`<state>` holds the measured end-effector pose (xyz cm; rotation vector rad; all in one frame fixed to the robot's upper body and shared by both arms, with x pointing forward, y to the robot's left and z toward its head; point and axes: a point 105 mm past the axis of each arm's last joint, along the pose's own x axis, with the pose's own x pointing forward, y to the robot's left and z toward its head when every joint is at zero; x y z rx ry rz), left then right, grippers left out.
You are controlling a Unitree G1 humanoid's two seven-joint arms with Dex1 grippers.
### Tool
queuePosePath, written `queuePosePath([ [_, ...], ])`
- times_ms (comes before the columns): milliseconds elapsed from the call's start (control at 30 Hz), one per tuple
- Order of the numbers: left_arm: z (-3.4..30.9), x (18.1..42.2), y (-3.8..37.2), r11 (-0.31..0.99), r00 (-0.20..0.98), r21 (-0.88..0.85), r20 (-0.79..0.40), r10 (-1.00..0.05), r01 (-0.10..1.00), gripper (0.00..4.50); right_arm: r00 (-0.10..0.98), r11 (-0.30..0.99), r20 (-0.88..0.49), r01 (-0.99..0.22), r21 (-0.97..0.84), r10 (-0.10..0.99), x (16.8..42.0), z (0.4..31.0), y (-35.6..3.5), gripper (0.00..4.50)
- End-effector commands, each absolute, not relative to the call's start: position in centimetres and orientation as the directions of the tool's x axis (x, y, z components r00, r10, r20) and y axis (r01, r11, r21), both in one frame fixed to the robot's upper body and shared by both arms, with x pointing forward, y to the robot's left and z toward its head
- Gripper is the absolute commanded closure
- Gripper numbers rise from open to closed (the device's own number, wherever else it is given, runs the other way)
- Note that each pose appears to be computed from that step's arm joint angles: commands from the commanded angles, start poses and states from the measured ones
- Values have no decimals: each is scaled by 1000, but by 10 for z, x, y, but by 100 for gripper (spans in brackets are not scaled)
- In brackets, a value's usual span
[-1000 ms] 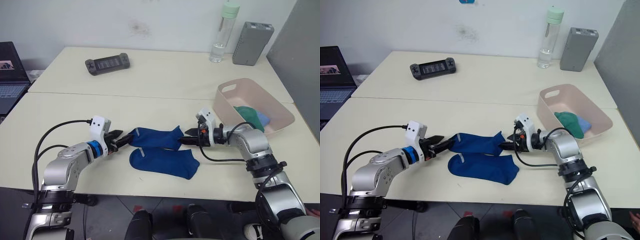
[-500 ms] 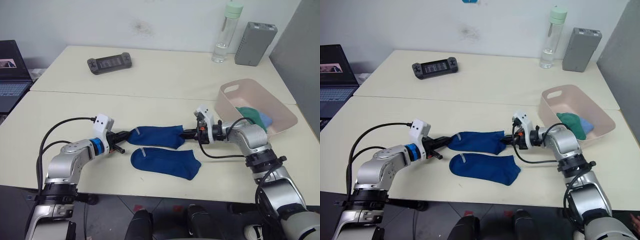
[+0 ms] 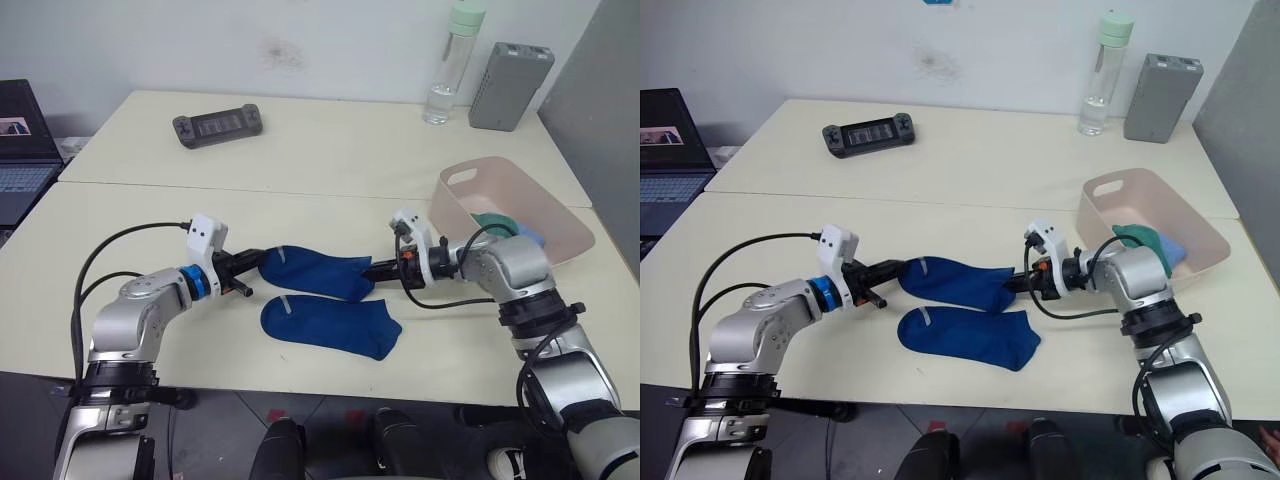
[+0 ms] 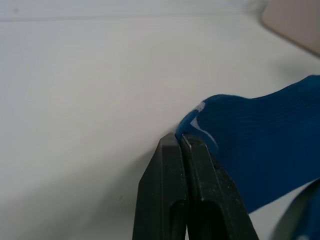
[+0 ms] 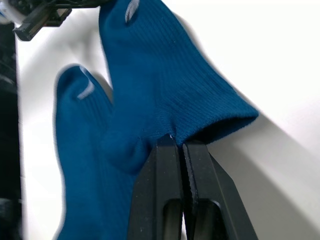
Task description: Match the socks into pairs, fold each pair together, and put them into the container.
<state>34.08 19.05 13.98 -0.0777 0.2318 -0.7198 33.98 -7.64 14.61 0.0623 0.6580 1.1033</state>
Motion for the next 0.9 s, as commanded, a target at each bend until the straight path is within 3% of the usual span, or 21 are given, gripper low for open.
queuePosePath([
  [33, 181, 317, 178, 668, 662, -165, -100, -743, 725, 447, 251, 402, -393, -839, 367, 884, 322, 188, -78, 450],
  [167, 188, 297, 172, 633, 624, -221, -117, -773, 742, 447, 200, 367, -402, -841, 398, 894, 298, 196, -80, 450],
  [433, 162, 268, 160, 635, 601, -304, -209, -772, 710, 447, 158, 367, -453, -829, 423, 878, 258, 169, -91, 450],
  [900, 137, 268, 172, 699, 629, -336, -306, -714, 631, 447, 192, 442, -511, -788, 429, 838, 258, 135, -98, 450],
])
